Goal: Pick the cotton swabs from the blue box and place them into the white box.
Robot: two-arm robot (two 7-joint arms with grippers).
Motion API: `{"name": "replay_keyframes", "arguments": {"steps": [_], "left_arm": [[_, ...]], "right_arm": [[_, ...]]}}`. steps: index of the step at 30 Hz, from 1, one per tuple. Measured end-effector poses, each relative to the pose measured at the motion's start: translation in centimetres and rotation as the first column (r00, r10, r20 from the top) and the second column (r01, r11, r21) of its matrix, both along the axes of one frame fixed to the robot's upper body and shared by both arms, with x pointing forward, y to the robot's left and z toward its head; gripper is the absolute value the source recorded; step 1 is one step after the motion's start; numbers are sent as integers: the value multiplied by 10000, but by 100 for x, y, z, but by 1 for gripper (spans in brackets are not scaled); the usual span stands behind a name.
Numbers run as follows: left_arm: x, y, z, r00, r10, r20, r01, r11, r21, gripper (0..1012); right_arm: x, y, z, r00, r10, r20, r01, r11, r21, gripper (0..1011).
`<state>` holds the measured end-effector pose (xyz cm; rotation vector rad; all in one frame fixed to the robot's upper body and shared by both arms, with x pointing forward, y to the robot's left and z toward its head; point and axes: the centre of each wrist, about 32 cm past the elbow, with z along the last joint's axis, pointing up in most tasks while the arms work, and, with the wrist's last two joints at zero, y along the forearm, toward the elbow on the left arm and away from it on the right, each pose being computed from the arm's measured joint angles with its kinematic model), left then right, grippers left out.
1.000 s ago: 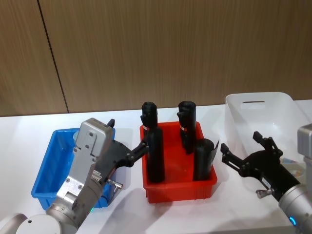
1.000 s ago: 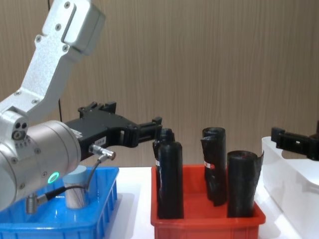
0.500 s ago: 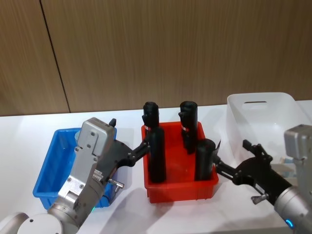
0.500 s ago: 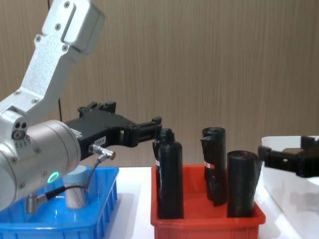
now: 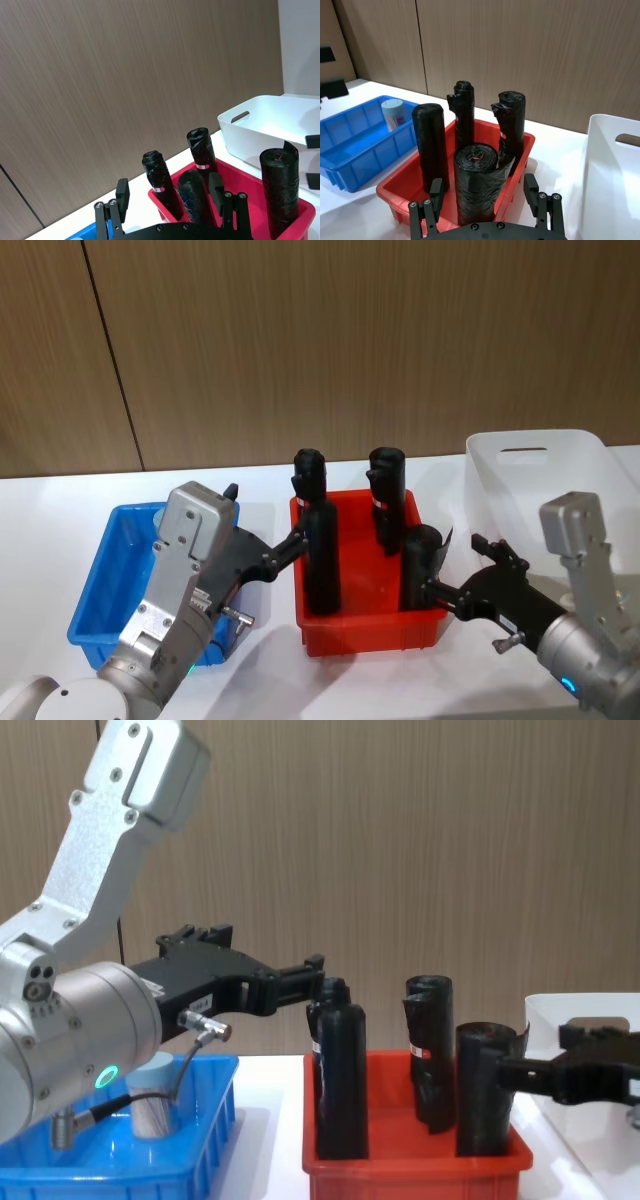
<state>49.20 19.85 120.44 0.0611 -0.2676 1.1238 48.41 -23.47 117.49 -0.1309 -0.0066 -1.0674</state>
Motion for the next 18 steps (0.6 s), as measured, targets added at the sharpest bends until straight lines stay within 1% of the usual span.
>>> {"name": "replay_keyframes", "arguments": {"steps": [9,18], "left_arm": [[0,0,0,10000,-1,0,1,10000,0,1004],[0,-1,0,10000,-1,-1,1,10000,0,1004]], "right_arm": [[198,45,-62,9995,141,-287,-145,9998,-155,1002],[334,84,-97,9985,278,-470,-288,9994,-209,1001]]}}
